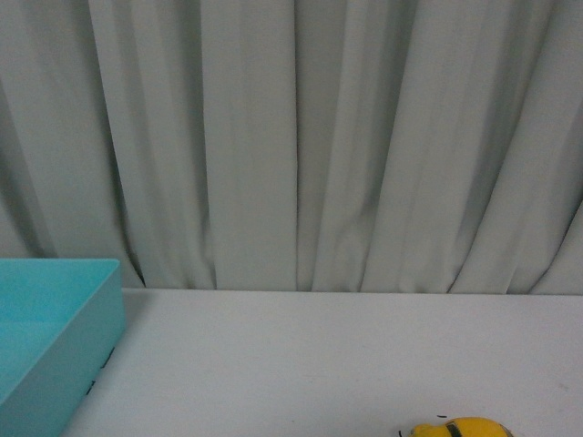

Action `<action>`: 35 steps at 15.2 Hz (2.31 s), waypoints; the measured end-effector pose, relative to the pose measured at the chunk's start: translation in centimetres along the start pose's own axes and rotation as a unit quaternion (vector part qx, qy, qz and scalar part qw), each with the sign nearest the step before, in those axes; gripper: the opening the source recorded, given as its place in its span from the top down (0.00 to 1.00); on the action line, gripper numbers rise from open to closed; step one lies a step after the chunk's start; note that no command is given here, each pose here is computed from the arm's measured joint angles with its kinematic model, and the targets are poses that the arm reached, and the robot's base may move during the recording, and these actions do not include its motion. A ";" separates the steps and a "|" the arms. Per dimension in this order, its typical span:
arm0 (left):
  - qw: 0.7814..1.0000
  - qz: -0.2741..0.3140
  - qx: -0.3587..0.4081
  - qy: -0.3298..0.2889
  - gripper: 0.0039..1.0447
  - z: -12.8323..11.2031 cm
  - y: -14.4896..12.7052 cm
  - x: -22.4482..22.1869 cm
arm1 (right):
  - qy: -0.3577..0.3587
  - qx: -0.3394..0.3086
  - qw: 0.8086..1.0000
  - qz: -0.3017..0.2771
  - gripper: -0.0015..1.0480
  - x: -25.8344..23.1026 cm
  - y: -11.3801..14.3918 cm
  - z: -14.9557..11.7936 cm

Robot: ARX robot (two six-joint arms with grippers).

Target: Wind up and store yellow beetle toy

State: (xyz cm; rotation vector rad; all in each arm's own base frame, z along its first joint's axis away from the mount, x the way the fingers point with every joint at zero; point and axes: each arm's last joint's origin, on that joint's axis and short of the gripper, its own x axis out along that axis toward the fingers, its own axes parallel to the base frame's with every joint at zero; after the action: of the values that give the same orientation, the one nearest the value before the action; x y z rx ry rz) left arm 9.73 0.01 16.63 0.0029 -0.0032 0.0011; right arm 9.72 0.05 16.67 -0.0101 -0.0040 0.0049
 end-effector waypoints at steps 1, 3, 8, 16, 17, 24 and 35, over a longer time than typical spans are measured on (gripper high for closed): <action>1.000 0.000 0.000 0.000 0.06 0.0 0.0 0.0 | 0.000 0.000 1.000 0.000 0.06 0.0 0.0 0.0; 1.000 0.000 0.000 0.000 0.06 0.0 0.0 0.0 | 0.000 0.000 1.000 0.000 0.06 0.0 0.0 0.0; 1.000 0.000 0.000 0.000 0.06 0.0 0.0 0.0 | -0.053 0.011 0.918 -0.392 0.06 3.6 -1.1 2.4; 1.000 0.000 0.000 0.000 0.06 0.0 0.0 0.0 | -0.037 -0.077 0.990 -0.113 0.06 18.8 -0.2 8.1; 1.000 0.000 0.000 0.000 0.06 0.0 0.0 0.0 | -0.031 -0.095 0.992 -0.075 0.06 20.2 0.1 8.3; 1.000 0.000 0.000 0.000 0.06 0.0 0.0 0.0 | 0.143 -0.255 0.883 0.368 0.06 28.5 7.9 1.9; 1.000 -0.001 0.000 0.000 0.06 0.0 0.0 0.0 | 0.262 -0.398 0.710 0.518 0.06 25.1 4.9 -7.3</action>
State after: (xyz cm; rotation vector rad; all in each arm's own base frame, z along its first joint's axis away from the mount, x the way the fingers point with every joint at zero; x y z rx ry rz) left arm 9.73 0.00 16.63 0.0025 -0.0036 0.0000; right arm 34.78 5.00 9.44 -0.8961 0.5831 1.1492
